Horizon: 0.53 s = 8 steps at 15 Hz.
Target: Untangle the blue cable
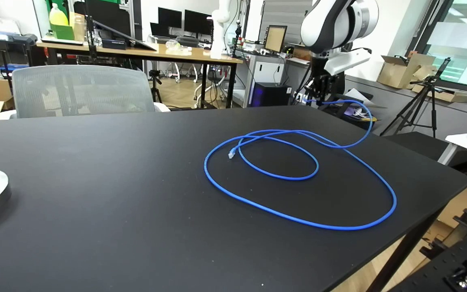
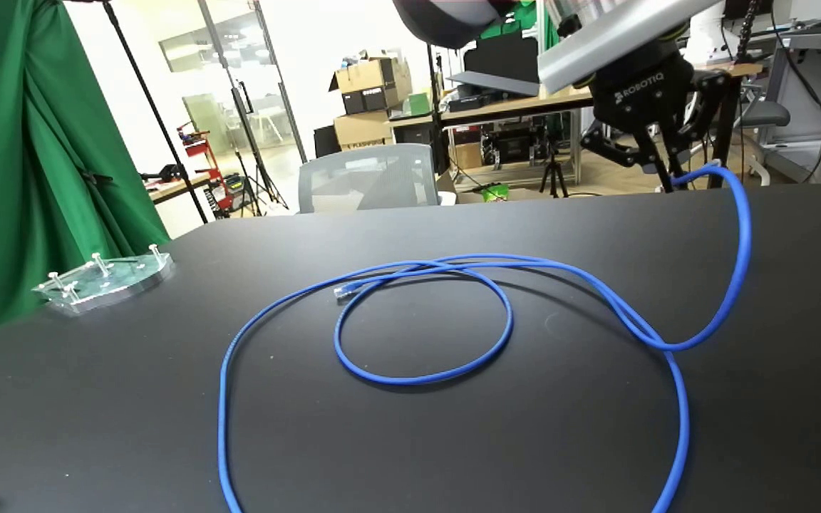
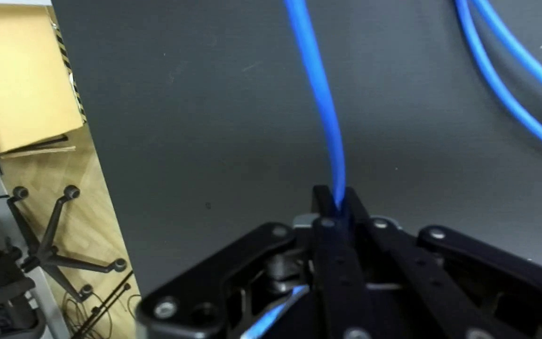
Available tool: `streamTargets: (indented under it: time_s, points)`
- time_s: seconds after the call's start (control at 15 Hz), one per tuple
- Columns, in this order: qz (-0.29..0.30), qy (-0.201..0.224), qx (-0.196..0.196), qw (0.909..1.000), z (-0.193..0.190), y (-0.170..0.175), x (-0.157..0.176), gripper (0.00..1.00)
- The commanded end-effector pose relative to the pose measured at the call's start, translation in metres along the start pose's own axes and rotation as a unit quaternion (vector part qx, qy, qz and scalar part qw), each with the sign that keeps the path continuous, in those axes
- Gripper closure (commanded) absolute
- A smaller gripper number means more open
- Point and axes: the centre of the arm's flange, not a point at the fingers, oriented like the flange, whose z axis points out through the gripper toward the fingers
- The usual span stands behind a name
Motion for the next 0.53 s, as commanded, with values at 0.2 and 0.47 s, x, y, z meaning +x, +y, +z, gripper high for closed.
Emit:
streamTargets:
  time_s: [0.2,0.47]
  points:
    - [0.162,0.005,-0.033,0.9862,0.019,0.004,0.009,0.41]
    - [0.191,0.031,-0.051,0.9798,-0.010,-0.013,0.011,0.15]
